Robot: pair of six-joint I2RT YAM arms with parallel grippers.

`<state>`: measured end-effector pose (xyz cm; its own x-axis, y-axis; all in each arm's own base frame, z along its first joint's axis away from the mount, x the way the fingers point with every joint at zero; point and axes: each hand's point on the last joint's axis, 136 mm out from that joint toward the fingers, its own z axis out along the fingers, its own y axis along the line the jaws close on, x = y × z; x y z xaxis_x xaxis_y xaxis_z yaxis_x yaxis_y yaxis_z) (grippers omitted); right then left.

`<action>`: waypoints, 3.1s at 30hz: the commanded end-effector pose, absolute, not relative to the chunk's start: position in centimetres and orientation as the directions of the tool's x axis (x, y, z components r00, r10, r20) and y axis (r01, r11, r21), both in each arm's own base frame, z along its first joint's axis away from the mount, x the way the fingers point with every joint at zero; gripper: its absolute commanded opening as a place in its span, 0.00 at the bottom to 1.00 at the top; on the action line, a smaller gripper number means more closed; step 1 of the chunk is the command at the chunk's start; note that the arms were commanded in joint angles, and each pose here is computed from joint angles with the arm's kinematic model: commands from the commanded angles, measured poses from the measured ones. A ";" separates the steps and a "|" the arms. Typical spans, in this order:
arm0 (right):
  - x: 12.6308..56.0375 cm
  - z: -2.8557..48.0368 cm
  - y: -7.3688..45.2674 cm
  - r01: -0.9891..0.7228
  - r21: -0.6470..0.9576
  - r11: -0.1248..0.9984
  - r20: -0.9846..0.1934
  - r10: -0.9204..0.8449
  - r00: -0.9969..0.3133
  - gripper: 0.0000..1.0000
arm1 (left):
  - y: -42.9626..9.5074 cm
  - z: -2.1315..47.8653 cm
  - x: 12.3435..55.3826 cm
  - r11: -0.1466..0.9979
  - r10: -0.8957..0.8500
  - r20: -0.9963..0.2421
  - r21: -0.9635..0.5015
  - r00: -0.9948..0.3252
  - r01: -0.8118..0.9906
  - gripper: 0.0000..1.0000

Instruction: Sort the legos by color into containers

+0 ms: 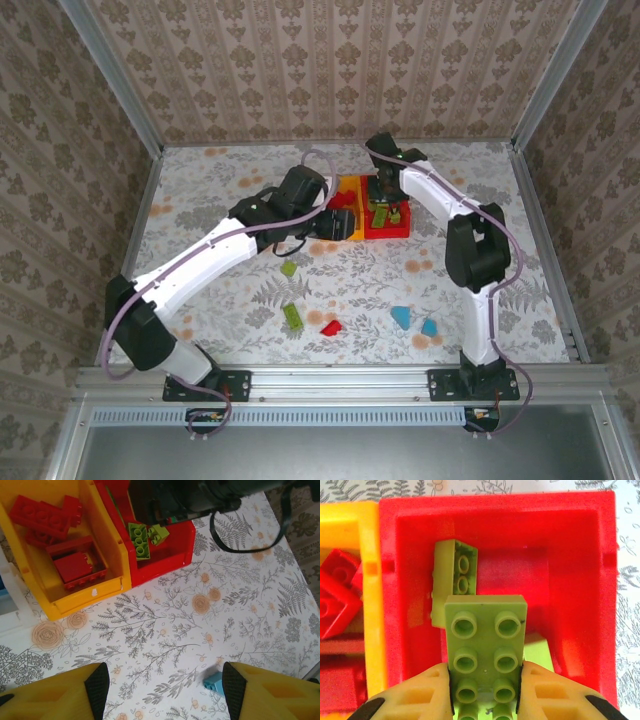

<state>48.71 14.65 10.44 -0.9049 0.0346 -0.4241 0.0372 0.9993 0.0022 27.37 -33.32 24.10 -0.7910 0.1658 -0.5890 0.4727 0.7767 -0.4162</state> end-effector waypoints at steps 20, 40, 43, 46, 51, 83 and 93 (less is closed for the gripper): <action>49.4 14.6 13.9 0.022 -0.004 1.000 -0.467 0.018 -0.884 0.59 | -35.1 22.9 26.7 0.712 0.270 -0.579 -0.418 -0.769 0.565 0.65; 26.0 22.4 5.0 0.223 0.152 0.963 -0.614 0.269 -0.742 0.76 | -45.2 10.9 13.3 0.523 0.724 -0.327 -0.313 -0.607 0.793 0.84; 24.5 23.1 3.9 0.243 0.139 0.960 -0.628 0.275 -0.728 0.80 | -46.2 9.7 13.2 0.591 0.692 -0.266 -0.324 -0.671 0.739 0.86; 23.7 23.6 3.3 0.246 0.134 0.960 -0.639 0.273 -0.719 0.82 | -46.3 8.4 13.5 0.681 0.645 -0.184 -0.300 -0.741 0.668 0.86; 23.2 24.3 3.0 0.233 0.132 0.963 -0.659 0.261 -0.706 0.84 | -46.1 7.1 13.3 0.777 0.569 -0.075 -0.275 -0.819 0.566 0.86; 23.3 25.4 3.9 0.147 0.142 0.979 -0.685 0.204 -0.700 0.84 | -46.8 1.7 12.2 0.884 0.463 0.157 -0.149 -0.872 0.443 0.63; 23.5 24.8 4.0 0.147 0.142 0.979 -0.675 0.204 -0.709 0.84 | -46.0 2.2 13.1 0.876 0.483 0.132 -0.100 -0.866 0.473 0.42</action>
<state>23.40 2.93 24.93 -0.6973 0.2303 -0.6787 0.2017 0.9717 0.1225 13.04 -46.95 3.06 -0.8761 0.4675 0.1184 0.4470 0.8793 -0.1644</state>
